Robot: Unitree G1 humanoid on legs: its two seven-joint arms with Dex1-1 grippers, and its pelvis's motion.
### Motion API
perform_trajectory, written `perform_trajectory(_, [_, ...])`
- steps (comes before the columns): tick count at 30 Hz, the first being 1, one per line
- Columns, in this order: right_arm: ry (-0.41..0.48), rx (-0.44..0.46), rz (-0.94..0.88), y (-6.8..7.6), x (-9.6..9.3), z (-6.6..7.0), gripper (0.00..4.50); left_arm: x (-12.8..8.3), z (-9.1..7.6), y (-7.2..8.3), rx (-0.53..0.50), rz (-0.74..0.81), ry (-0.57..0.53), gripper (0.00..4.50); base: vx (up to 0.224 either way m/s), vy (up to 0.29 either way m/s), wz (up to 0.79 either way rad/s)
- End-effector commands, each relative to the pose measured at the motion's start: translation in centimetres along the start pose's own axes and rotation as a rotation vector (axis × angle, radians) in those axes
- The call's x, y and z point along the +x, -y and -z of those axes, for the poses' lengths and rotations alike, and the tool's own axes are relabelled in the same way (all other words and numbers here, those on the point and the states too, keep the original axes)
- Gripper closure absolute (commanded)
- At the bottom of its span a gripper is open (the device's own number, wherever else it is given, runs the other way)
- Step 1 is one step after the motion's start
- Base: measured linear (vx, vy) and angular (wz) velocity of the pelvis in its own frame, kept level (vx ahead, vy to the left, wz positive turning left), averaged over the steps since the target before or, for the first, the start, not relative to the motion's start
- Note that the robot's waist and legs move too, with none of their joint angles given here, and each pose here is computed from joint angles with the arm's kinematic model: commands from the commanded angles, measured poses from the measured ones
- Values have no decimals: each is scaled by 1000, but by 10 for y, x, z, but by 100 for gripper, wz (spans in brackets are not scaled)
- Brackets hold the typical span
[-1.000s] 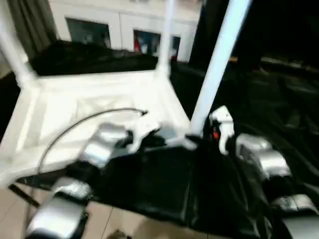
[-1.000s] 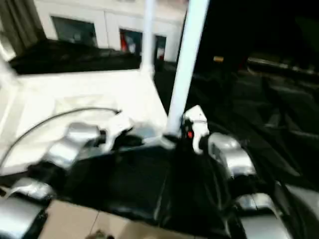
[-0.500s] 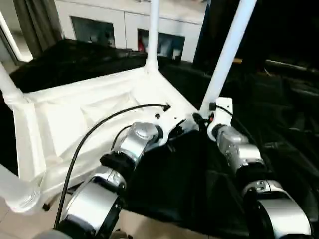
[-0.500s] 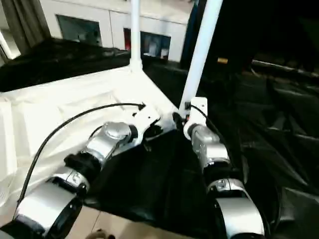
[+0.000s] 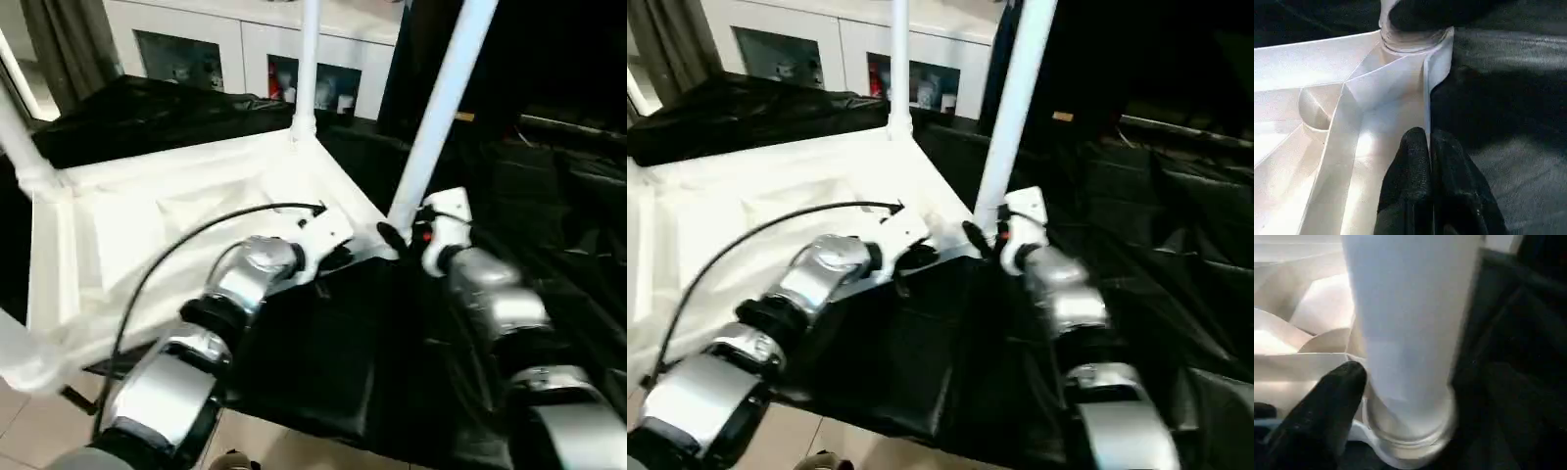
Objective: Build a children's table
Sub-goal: Rotate leg to tighten
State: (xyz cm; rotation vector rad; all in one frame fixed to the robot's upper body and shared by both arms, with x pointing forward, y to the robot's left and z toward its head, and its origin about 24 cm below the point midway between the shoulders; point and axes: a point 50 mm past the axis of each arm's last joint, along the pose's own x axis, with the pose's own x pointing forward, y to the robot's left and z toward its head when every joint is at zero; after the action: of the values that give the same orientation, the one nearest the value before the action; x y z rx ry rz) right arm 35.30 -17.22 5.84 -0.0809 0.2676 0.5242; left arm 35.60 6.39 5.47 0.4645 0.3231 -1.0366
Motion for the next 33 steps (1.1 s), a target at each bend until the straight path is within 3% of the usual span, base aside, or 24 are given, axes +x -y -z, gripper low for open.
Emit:
perform_trajectory(1, [-49,-84,-153,-6,-8,2,10,-4,-10,0,20,44,112,450,0,0,0])
perform_trajectory(4, [-93,-176,-307,-6,-27,2,10,-15,-6,-1,38,112,136,450,0,0,0])
perform_trajectory(9, [-139,-171,-458,-2,-53,1,10,-25,-4,-5,100,165,138,450,0,0,0])
perform_trajectory(14, [-133,-123,-514,-9,-59,-1,10,-22,-10,-6,104,152,159,450,0,0,0])
perform_trajectory(15, [-133,-123,-514,-9,-59,-1,10,-22,-10,-6,104,152,159,450,0,0,0])
perform_trajectory(18, [-137,-101,-571,-20,-61,1,2,-23,-18,-10,72,130,194,393,0,0,0])
perform_trajectory(24, [-121,-84,-594,-30,-58,0,2,-35,-25,-17,56,140,240,350,0,0,0])
perform_trajectory(28, [-68,-54,-567,-37,-47,-3,2,-56,-18,-22,38,179,193,317,0,0,0])
perform_trajectory(29, [-45,-42,-559,-43,-41,-3,2,-72,-9,-22,26,216,147,311,0,0,0])
perform_trajectory(30, [-42,-40,-558,-43,-40,-3,2,-74,-8,-22,25,220,143,306,0,0,0])
perform_trajectory(32, [-7,14,-560,-58,-26,-3,2,-104,1,-15,-2,278,89,289,0,0,0])
perform_trajectory(33, [-4,19,-560,-59,-25,-3,2,-106,2,-15,-4,283,86,279,0,0,0])
